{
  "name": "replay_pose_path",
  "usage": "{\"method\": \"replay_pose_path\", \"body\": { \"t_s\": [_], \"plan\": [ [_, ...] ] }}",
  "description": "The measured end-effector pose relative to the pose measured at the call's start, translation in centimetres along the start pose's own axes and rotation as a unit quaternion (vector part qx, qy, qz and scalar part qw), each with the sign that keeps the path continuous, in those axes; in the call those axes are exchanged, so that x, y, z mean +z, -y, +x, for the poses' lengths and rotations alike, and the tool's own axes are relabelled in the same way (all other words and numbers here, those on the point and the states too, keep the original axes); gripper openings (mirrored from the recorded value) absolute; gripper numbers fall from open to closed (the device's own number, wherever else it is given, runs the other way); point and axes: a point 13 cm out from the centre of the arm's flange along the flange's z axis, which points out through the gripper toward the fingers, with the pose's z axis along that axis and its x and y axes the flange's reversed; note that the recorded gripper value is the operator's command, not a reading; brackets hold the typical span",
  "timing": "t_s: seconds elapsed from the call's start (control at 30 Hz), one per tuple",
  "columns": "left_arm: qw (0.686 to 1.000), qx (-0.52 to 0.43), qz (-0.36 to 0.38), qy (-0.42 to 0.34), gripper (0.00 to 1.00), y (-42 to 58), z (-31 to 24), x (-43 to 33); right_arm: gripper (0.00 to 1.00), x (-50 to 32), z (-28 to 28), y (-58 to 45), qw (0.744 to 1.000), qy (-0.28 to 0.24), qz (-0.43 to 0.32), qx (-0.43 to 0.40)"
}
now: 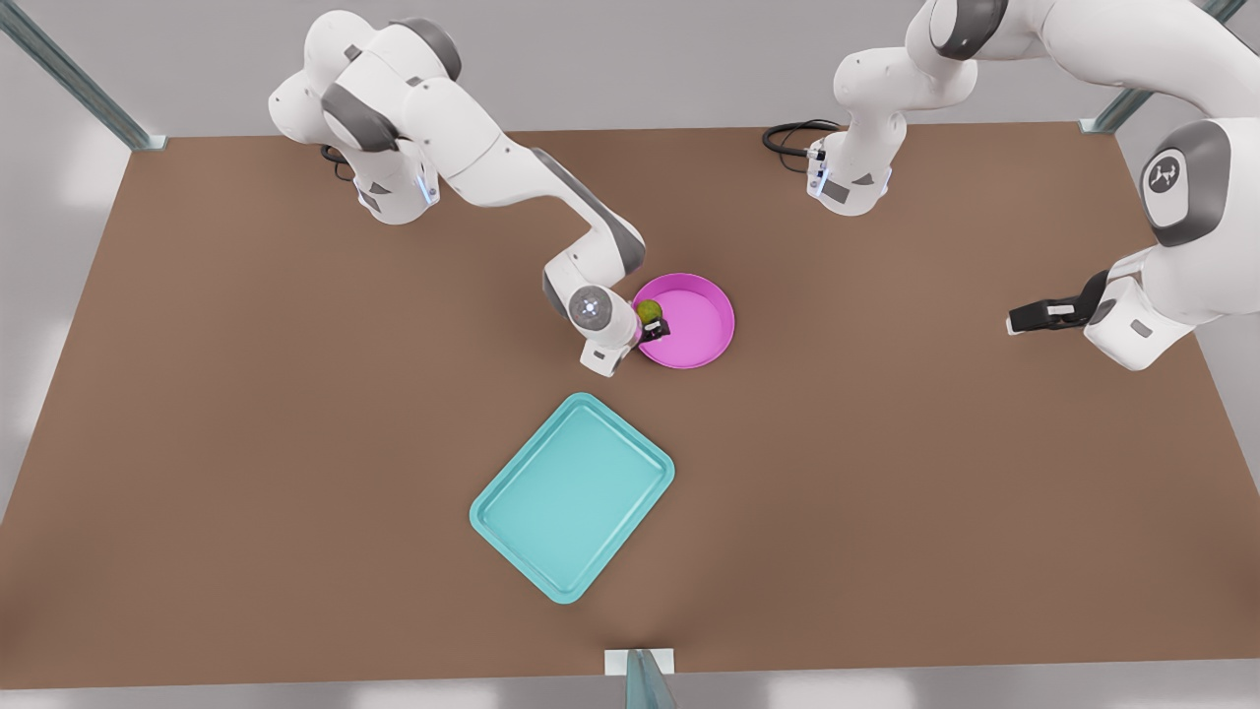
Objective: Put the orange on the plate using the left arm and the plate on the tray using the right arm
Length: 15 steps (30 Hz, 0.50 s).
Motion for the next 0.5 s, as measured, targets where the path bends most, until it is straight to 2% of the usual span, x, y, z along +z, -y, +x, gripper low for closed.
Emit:
{"method": "replay_pose_path", "body": {
  "t_s": [0.1, 0.13, 0.23, 0.37, 0.5],
  "plan": [
    [1.0, 0.004, 0.0, 0.0, 1.0, 0.0, 0.01, -0.03, 0.85, 0.43, -0.18, -0.02, 1.0, 0.0, 0.0, 0.004],
    [1.0, 0.005, 0.0, 0.001, 1.0, 0.0, 0.02, -0.05, 0.74, 0.51, -0.27, -0.06, 1.0, 0.0, -0.001, 0.005],
    [1.0, 0.007, 0.0, 0.001, 1.0, 0.0, 0.09, -0.12, 0.66, 0.66, -0.35, -0.05, 1.0, 0.0, -0.001, 0.008],
    [1.0, 0.01, 0.0, 0.001, 1.0, -0.01, 0.12, -0.13, 0.4, 0.86, -0.36, 0.11, 1.0, -0.002, 0.0, 0.012],
    [1.0, 0.013, 0.0, 0.002, 1.0, 0.07, 0.07, -0.22, 0.26, 0.77, -0.37, 0.02, 1.0, -0.003, -0.001, 0.014]
  ]
}}
